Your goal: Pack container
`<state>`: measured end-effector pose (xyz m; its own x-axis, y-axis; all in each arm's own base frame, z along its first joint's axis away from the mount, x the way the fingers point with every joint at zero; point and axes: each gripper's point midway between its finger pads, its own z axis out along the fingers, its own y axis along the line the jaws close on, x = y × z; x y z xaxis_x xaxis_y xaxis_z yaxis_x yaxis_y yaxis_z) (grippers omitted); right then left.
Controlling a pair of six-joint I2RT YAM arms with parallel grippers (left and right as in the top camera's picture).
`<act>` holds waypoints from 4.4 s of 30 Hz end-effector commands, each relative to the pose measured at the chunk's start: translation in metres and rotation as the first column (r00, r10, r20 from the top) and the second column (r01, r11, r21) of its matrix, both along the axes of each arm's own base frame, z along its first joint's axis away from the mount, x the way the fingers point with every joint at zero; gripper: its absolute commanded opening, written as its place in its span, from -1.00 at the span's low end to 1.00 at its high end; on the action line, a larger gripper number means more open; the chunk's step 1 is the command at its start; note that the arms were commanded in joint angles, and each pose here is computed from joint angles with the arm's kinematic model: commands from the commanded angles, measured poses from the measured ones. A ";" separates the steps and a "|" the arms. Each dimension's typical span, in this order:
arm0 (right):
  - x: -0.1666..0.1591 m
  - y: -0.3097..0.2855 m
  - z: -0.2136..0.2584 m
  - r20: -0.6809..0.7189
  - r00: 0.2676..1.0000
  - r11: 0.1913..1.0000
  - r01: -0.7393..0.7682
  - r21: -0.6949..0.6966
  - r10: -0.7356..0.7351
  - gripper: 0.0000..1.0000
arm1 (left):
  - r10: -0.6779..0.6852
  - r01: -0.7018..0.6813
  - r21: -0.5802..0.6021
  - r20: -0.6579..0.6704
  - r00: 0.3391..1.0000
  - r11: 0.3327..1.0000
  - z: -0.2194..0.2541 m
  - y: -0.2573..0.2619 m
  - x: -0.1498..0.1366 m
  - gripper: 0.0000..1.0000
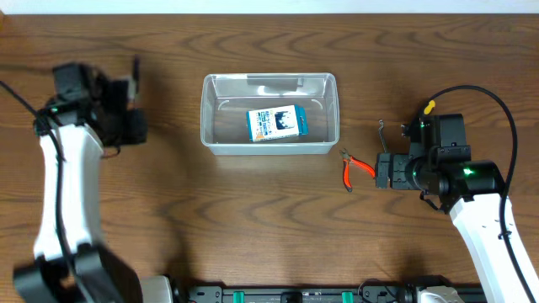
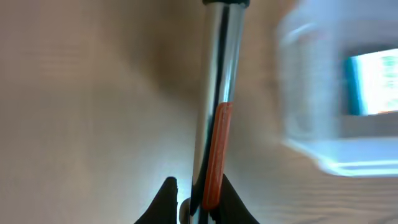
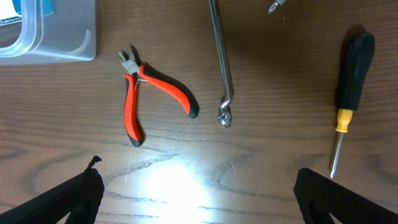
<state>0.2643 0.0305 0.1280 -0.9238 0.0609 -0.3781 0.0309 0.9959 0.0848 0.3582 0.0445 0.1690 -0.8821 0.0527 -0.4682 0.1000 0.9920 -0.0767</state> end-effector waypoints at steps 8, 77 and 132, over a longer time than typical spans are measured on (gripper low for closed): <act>0.004 0.002 0.006 0.021 1.000 1.000 -0.013 0.003 0.013 0.99 | -0.917 0.811 0.443 0.070 0.394 0.382 0.037 -0.159 -0.007 -0.88; -0.005 0.001 0.002 -0.019 1.000 1.000 -0.020 -0.004 0.020 0.98 | -0.853 0.819 0.297 -0.028 0.521 0.490 -0.105 -0.202 0.059 -0.15; 0.048 0.020 0.096 0.280 0.938 0.979 -0.204 -0.026 0.203 0.98 | -0.179 0.158 0.109 0.230 0.956 0.981 0.082 -0.096 -0.017 0.96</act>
